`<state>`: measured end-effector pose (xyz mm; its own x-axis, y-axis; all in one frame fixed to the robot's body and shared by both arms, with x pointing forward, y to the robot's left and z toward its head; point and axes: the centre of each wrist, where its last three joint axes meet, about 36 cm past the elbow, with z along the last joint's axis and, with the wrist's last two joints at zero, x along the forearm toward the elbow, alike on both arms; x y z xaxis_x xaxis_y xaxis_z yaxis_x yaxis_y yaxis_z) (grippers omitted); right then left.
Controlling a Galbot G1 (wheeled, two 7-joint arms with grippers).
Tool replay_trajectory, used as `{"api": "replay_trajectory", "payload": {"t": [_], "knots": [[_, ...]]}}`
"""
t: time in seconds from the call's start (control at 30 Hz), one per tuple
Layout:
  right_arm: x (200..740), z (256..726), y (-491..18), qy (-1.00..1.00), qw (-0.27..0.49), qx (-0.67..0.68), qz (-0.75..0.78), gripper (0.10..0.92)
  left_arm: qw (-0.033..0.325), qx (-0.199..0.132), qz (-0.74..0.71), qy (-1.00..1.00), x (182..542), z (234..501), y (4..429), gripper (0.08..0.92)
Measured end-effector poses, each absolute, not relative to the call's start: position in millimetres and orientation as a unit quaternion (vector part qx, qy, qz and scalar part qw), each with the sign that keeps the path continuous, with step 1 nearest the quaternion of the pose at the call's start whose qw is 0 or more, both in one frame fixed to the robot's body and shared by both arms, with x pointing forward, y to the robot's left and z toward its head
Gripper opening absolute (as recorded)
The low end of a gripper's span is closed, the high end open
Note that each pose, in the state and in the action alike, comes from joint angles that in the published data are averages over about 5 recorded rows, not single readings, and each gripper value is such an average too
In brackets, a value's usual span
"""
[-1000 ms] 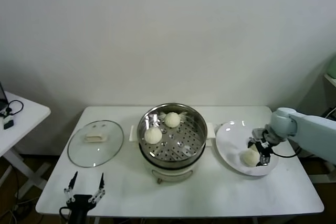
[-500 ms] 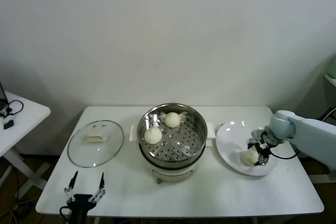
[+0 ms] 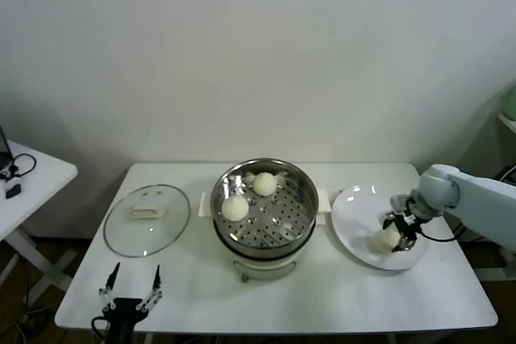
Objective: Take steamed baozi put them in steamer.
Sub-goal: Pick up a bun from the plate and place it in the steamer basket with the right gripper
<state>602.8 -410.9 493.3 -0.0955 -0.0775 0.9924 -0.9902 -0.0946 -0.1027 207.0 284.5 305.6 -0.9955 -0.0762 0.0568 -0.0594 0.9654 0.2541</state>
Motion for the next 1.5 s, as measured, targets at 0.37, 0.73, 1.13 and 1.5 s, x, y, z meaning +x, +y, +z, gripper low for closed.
{"api": "replay_trajectory", "payload": {"t": [0.37,0.73,1.13,1.5], "knots": [[625,610,-374,-0.497,0.341,0.550,0.578,0.679,0.037,0.033,-0.130,-0.990,204,303,285,0.823],[616,734,-261,-0.424,0.170,0.588,0.668,0.680,0.040,0.031,-0.131,-0.990,203,302,283,0.823],[592,728,-140,-0.277,0.050,0.629,0.724,0.679,0.036,0.034,-0.132,-0.990,207,308,285,0.823],[592,660,-80,-0.182,0.026,0.677,0.712,0.680,0.033,0.037,-0.132,-0.990,208,311,287,0.823]]}}
